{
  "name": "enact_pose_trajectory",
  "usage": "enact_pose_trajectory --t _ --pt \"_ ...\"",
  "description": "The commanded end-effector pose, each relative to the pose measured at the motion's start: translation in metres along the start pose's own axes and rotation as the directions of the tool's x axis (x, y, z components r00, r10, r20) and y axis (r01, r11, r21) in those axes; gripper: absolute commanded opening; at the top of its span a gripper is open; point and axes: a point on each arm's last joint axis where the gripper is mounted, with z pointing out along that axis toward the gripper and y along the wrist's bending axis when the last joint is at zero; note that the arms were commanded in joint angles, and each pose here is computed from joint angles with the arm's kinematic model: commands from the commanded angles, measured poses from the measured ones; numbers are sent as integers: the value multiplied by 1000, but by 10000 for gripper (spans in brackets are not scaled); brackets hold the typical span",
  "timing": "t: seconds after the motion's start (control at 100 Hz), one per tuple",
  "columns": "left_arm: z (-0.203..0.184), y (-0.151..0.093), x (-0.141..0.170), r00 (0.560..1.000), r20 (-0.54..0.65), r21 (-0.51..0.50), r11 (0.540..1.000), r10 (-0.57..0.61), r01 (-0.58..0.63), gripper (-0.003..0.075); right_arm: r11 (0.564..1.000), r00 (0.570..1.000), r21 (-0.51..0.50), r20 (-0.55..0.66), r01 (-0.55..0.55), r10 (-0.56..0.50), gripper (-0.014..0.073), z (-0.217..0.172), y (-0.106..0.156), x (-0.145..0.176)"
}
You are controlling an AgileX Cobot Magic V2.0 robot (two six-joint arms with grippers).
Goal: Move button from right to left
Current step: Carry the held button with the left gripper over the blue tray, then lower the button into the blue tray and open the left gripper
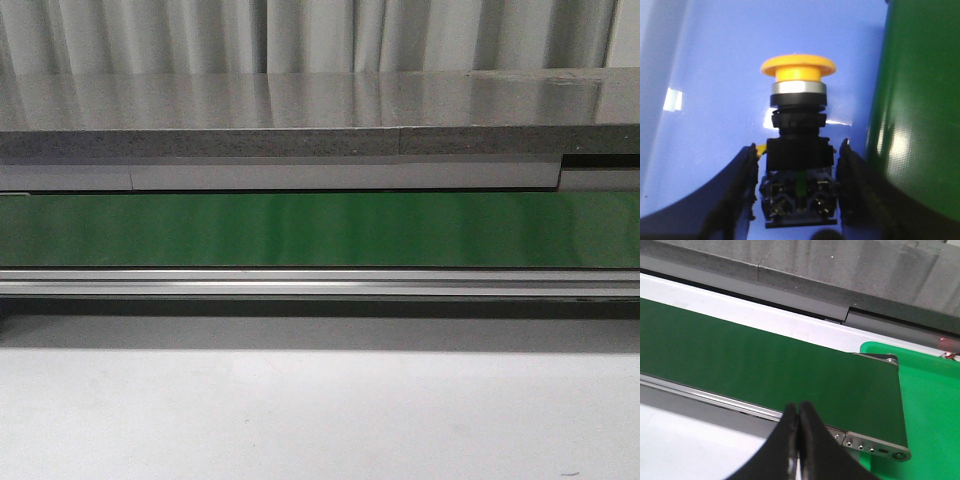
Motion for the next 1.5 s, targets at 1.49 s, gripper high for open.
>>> enact_pose_trajectory --t 1.49 --pt "-4 6 -19 987 157 -35 999 32 -27 357 1000 996 28 85 -9 6 -68 -3 -3 -14"
